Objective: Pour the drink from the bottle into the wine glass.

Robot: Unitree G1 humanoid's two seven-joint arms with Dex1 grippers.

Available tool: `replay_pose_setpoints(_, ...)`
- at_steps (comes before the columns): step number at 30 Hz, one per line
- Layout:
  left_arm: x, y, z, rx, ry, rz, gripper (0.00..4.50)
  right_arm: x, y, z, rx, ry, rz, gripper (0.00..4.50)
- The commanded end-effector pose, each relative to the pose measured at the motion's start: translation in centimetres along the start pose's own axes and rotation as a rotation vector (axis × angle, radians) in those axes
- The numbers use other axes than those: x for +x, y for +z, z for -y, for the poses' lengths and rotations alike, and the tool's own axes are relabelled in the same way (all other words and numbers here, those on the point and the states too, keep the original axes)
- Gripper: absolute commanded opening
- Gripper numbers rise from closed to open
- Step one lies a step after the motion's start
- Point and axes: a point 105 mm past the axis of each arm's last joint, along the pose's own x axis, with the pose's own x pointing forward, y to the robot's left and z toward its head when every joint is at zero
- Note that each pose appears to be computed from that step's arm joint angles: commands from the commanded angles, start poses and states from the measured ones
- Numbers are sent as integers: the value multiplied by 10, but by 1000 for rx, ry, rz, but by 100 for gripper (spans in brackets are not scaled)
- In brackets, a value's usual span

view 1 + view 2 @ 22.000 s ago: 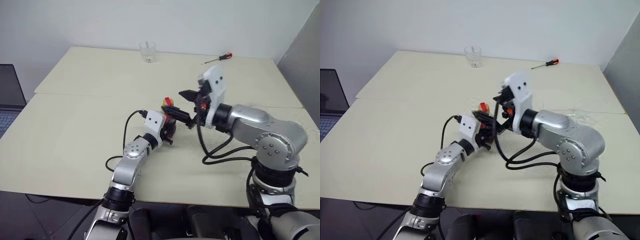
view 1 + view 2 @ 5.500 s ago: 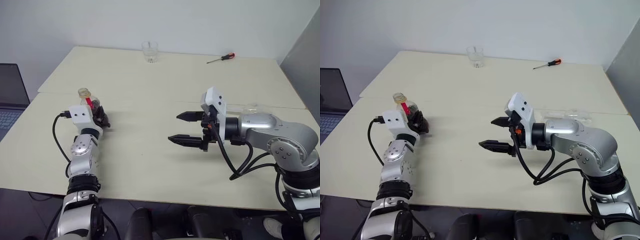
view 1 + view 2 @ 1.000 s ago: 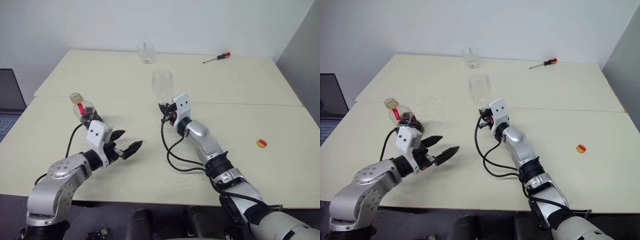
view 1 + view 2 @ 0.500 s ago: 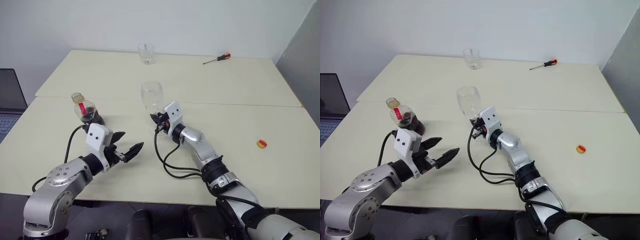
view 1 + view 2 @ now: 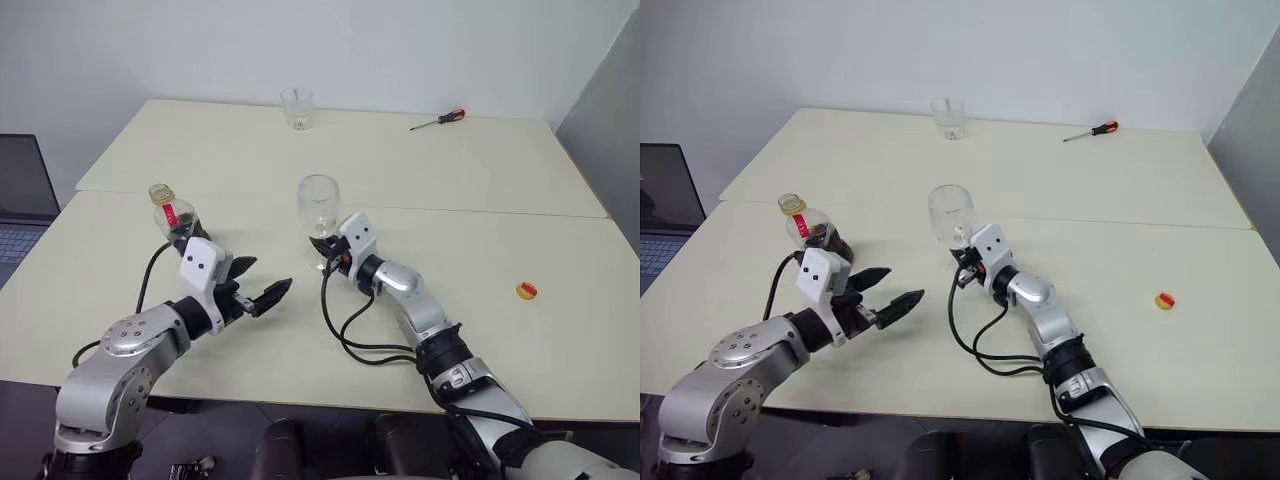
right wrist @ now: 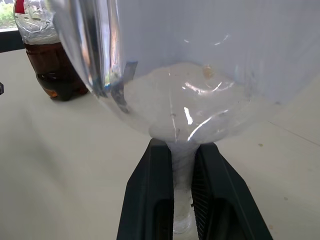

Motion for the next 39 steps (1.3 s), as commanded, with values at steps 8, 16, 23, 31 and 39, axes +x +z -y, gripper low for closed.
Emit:
replay_pose_setpoints(8, -1, 11, -1, 42, -8, 31, 450, -5, -7, -1, 8, 24, -52, 326)
replay_pose_setpoints(16, -7, 9, -9, 40, 43, 41, 450, -40, 25, 8, -64, 83, -21, 448)
replay_pose_setpoints(23, -46, -1, -39, 10, 406, 169, 450, -113, 61, 16, -62, 325, -164, 448)
replay_pose_setpoints(31, -66, -28, -59, 3, 635, 174, 450, -138, 146, 41, -147, 380, -183, 448)
replay_pose_setpoints(39, -65, -23, -84, 51, 691, 192, 450, -125, 205, -5, -184, 596, -28, 448)
